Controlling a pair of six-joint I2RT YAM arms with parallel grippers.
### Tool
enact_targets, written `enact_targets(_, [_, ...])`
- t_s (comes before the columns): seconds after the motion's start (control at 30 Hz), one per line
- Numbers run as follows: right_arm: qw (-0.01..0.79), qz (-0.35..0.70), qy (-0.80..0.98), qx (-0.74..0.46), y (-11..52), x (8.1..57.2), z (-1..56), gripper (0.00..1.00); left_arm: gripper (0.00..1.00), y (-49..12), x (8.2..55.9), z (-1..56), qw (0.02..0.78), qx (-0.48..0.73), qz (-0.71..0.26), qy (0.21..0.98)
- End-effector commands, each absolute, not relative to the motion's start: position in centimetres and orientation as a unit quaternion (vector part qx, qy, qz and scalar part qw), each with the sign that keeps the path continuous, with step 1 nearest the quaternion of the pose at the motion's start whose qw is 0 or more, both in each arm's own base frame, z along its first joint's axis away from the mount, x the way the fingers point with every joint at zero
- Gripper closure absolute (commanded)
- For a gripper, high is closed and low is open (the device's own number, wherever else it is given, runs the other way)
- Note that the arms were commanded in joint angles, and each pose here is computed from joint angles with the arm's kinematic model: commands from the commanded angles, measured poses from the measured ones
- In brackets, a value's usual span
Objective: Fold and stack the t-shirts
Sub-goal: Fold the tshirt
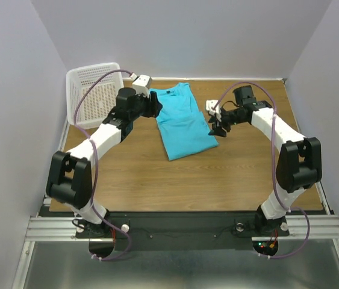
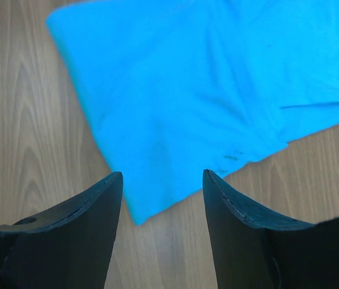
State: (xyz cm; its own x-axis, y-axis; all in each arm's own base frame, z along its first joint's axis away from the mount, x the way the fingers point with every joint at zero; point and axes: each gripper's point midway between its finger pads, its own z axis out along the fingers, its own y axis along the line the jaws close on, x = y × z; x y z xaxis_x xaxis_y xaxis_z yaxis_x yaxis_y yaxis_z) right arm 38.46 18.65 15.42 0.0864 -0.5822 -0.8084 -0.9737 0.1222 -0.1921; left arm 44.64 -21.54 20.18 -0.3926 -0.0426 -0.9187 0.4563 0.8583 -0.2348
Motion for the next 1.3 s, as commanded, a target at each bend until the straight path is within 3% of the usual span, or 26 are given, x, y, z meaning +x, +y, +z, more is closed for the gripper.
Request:
enact_targets(0.0, [0.364, 0.195, 0.548, -0.727, 17.7, 36.5, 11.8, 0.38, 0.40, -22.9, 40.5, 24.3, 0.586, 0.194, -0.264, 0.741])
enact_targets(0.2, [0.296, 0.177, 0.550, -0.761, 15.6, 35.0, 7.9, 0.39, 0.39, -22.3, 33.1, 19.6, 0.553, 0.271, -0.277, 0.737])
enact_targets(0.43, [0.267, 0.181, 0.556, -0.766, 14.9, 34.2, 5.7, 0.41, 0.39, -26.7, 27.2, 16.4, 0.530, 0.375, -0.257, 0.716])
enact_targets(0.6, [0.258, 0.189, 0.559, -0.765, 15.1, 34.6, 4.7, 0.41, 0.38, -27.6, 26.7, 14.1, 0.515, 0.411, -0.248, 0.710])
enact_targets(1.03, [0.233, 0.203, 0.568, -0.763, 15.7, 35.2, 2.4, 0.46, 0.38, -28.3, 27.7, 12.3, 0.491, 0.375, -0.256, 0.743])
enact_targets(1.27, [0.222, 0.200, 0.580, -0.758, 15.3, 34.9, 1.6, 0.64, 0.38, -29.0, 27.1, 12.6, 0.474, 0.328, -0.300, 0.760])
